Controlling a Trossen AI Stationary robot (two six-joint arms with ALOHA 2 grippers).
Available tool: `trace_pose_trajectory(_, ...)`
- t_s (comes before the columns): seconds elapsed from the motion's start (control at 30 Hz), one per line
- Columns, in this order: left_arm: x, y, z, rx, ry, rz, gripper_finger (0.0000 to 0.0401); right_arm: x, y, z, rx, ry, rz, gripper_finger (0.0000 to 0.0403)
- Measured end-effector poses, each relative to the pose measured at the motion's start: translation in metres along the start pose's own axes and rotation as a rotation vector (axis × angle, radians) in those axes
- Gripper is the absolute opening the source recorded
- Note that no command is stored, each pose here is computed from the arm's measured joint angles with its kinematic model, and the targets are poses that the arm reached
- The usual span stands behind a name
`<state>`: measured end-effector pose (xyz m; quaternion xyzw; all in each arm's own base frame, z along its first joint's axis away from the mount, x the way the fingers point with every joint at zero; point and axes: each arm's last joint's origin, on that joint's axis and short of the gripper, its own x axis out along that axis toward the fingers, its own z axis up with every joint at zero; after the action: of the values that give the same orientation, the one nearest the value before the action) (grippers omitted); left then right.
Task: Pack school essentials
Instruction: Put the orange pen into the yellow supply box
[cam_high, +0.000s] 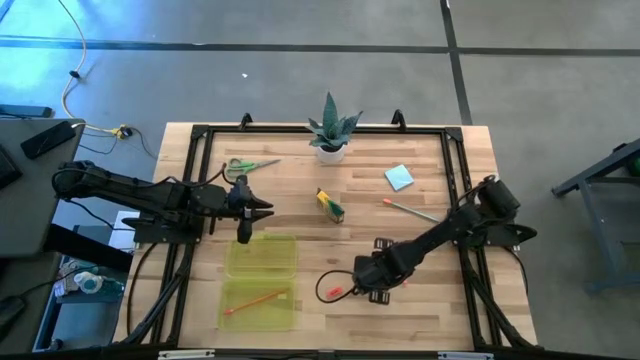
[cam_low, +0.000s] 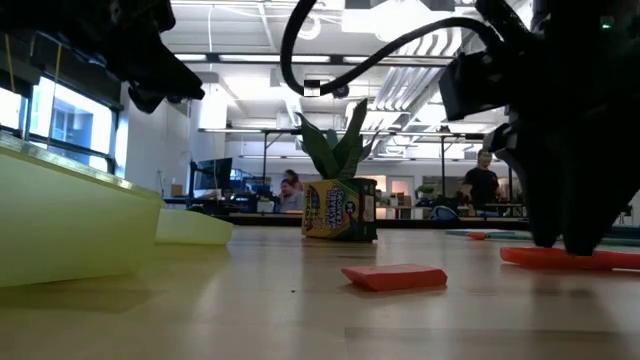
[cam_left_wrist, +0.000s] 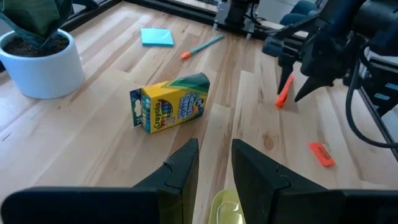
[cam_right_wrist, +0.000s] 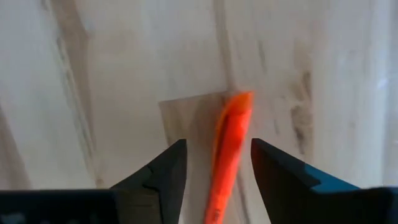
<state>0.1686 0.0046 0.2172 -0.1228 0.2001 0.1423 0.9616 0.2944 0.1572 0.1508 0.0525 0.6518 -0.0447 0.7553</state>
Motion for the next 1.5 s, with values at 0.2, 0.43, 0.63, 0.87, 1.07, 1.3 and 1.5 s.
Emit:
trace_pose_trajectory(0.2,0.000,0.000,-0.001,0.001,0.005,0.002,0.0085,0.009,0.000,0.000,0.020,0.028,0.000,0.0169)
trace_pose_trajectory(0.43,0.000,0.000,-0.001,-0.001,0.006,0.001,0.0085,0.015,-0.001,0.002,0.043,0.049,-0.002,0.0161)
trace_pose_trajectory(0.63,0.000,0.000,-0.001,-0.002,0.005,0.002,0.0085,0.015,-0.001,0.002,0.062,0.056,0.009,0.0087)
trace_pose_trajectory(0.87,0.000,0.000,-0.001,-0.015,0.006,0.001,0.0085,0.015,-0.001,0.002,0.062,0.059,0.006,0.0015)
trace_pose_trajectory(1.07,0.000,0.001,-0.003,-0.011,0.029,0.009,0.0085,0.013,-0.001,0.002,0.063,0.046,0.017,0.0030)
trace_pose_trajectory(1.3,0.000,0.002,-0.006,-0.004,0.060,0.013,0.0085,0.008,0.004,0.010,0.086,-0.042,0.085,0.0026)
trace_pose_trajectory(1.5,0.000,0.002,-0.009,-0.006,0.103,-0.013,0.0085,0.003,0.012,0.021,0.067,-0.170,0.170,0.0026)
